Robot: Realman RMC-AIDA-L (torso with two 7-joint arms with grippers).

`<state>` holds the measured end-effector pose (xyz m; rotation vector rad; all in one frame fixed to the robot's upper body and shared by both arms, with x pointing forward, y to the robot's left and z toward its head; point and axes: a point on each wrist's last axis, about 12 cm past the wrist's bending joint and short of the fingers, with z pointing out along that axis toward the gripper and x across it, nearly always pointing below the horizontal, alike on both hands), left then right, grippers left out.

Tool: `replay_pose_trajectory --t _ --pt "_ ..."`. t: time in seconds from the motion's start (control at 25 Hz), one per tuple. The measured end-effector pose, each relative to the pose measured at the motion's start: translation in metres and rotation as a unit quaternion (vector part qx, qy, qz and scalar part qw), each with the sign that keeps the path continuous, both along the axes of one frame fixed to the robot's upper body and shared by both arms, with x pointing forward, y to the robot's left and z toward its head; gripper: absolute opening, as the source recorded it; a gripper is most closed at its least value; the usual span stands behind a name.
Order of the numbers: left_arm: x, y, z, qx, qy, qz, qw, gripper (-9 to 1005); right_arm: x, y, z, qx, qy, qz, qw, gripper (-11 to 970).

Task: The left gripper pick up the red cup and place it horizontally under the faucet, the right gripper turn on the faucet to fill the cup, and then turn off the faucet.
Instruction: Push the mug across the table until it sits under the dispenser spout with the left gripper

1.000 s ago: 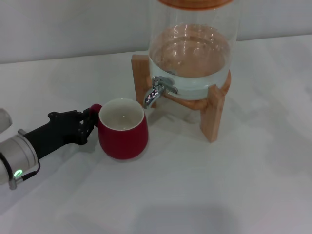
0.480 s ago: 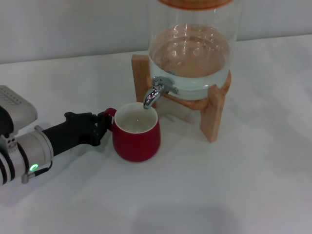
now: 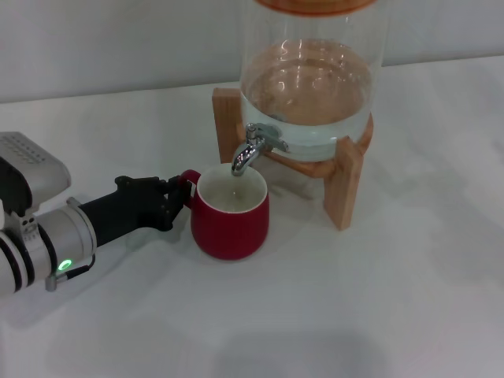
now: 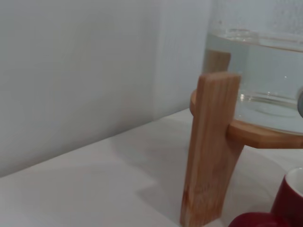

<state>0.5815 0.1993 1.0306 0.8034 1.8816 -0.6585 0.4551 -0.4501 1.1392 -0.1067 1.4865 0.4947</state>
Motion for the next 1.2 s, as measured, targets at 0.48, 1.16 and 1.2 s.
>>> replay_pose_trajectory --t 0.48,1.16,1.2 --pt "0.001 0.002 0.0 -0.011 0.0 0.02 1.0 114 0.0 0.0 0.0 0.001 0.001 0.001 1.0 720" --pt "0.005 -0.008 0.004 -0.017 0.006 0.007 1.0 114 0.0 0.001 -0.001 0.001 0.001 0.001 1.0 720" --pt "0.004 -0.008 0.004 -0.016 0.01 0.005 1.0 114 0.0 0.001 -0.001 0.001 0.001 0.001 1.0 720"
